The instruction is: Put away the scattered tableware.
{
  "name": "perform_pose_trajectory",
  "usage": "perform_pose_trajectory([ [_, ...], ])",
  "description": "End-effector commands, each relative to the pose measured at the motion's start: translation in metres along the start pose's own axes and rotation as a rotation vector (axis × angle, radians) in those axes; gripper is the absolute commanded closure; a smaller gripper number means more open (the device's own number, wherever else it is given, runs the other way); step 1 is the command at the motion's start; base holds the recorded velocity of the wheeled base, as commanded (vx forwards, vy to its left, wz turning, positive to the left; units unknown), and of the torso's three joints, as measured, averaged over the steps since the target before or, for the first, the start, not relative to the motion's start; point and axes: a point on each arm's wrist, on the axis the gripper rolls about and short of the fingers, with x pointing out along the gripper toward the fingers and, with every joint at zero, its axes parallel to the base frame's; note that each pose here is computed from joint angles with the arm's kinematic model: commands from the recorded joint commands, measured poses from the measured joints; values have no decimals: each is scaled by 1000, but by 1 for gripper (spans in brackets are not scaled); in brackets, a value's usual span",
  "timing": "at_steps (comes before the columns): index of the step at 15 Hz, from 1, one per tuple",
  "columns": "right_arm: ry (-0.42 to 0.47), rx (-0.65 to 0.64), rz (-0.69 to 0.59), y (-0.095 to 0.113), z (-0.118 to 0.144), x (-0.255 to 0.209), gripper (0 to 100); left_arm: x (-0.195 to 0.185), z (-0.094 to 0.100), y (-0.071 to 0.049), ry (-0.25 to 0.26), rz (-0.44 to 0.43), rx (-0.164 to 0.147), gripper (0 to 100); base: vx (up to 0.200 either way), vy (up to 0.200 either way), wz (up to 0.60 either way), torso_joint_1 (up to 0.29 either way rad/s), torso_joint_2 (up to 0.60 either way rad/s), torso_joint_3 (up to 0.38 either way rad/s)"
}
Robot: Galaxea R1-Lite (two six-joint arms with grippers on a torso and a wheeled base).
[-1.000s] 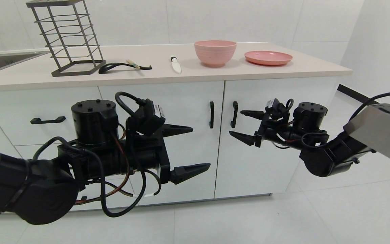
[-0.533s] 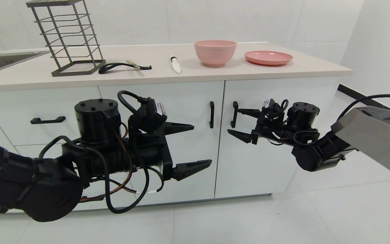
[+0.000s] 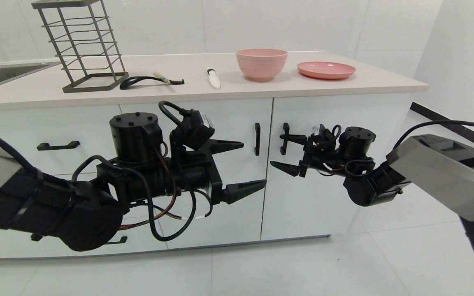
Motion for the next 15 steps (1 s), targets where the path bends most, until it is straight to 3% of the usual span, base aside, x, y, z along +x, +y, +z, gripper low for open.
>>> perform_pose_trajectory([
  [1,-8,5,53,3,-3,1,0,6,-3,1,-1,9,-16,0,0,0,0,0,0,0],
  [3,-28,-6,99,4,0,0,0,13,-3,1,-16,4,-31,0,0,0,0,0,0,0],
  [7,-39,14,104,15,7,-9,0,25,-5,10,-38,8,-17,0,0,0,0,0,0,0],
  [11,-44,56,130,47,17,-32,0,46,-13,13,-59,-12,-4,0,0,0,0,0,0,0],
  [12,-46,83,144,64,24,-45,0,56,-13,14,-74,-21,5,0,0,0,0,0,0,0],
  [15,-25,133,170,83,32,-61,0,72,-13,14,-94,-39,-2,0,0,0,0,0,0,0],
])
